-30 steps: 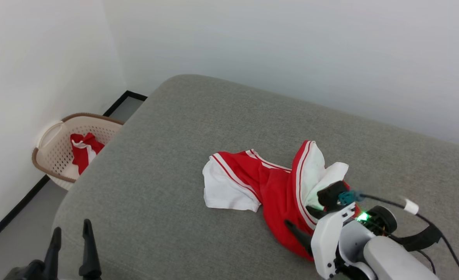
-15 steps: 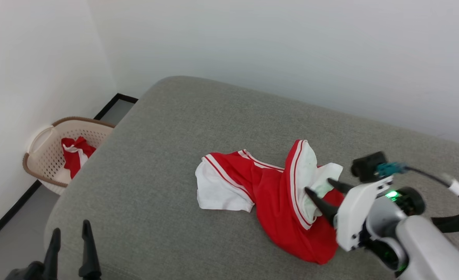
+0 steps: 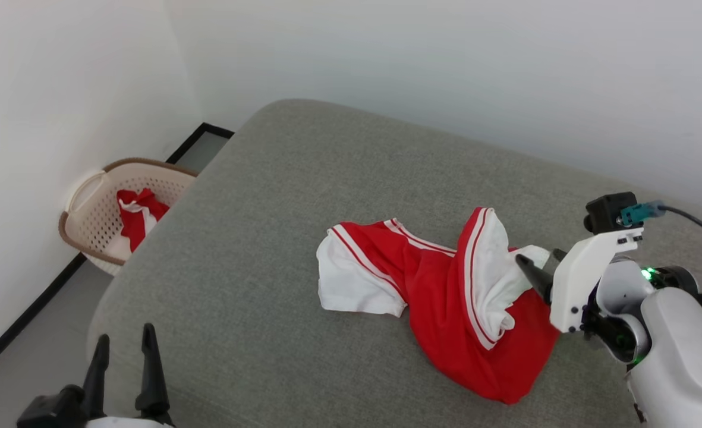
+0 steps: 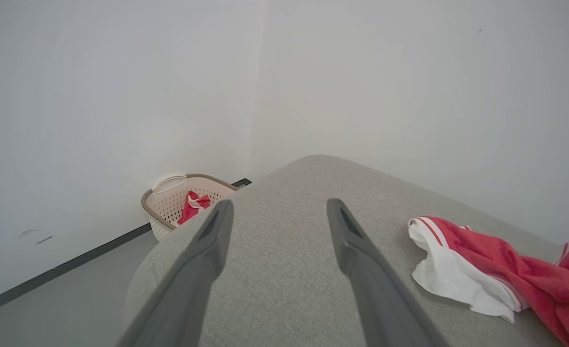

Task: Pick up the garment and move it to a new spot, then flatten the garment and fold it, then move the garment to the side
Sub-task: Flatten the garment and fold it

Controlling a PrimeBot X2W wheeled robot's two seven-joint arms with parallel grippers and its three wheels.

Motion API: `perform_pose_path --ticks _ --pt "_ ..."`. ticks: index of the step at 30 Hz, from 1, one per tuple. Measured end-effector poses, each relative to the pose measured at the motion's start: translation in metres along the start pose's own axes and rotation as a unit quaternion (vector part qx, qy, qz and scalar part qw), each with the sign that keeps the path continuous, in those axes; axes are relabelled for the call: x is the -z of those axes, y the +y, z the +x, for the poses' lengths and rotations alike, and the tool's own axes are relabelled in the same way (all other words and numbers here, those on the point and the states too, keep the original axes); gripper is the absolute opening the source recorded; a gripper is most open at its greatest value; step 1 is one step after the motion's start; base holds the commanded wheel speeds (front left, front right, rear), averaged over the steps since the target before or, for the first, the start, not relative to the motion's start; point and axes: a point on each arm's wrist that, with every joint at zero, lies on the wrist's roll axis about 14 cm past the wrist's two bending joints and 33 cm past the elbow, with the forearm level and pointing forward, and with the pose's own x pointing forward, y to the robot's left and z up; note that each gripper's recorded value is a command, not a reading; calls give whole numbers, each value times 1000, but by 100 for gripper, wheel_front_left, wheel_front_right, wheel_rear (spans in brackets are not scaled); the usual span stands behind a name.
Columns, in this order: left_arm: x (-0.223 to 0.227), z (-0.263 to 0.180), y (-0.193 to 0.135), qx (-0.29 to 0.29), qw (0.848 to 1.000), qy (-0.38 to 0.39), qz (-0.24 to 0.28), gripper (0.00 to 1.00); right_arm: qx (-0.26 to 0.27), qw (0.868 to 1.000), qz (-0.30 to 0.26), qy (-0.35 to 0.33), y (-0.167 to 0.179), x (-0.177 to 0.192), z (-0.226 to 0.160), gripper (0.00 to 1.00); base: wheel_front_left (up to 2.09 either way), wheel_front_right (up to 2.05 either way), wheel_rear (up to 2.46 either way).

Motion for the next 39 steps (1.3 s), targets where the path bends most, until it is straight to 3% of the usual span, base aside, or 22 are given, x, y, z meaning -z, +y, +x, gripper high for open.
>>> perform_pose_path --ticks 14,15,16,29,39 --pt "-2 5 6 -20 1000 1 11 100 6 994 46 103 -5 37 32 100 0 0 0" --pt "-2 5 5 -20 1000 1 11 100 4 993 48 109 -2 41 33 58 0 0 0" --pt "-2 6 5 -20 1000 1 11 100 2 992 49 112 -1 43 34 0 0 0 0" --pt "2 8 3 -17 1000 6 6 100 4 997 44 63 -10 11 31 0 0 0 0" --pt "1 15 -10 5 1000 0 8 100 69 996 51 -15 -73 -25 -18 0 0 0 0"
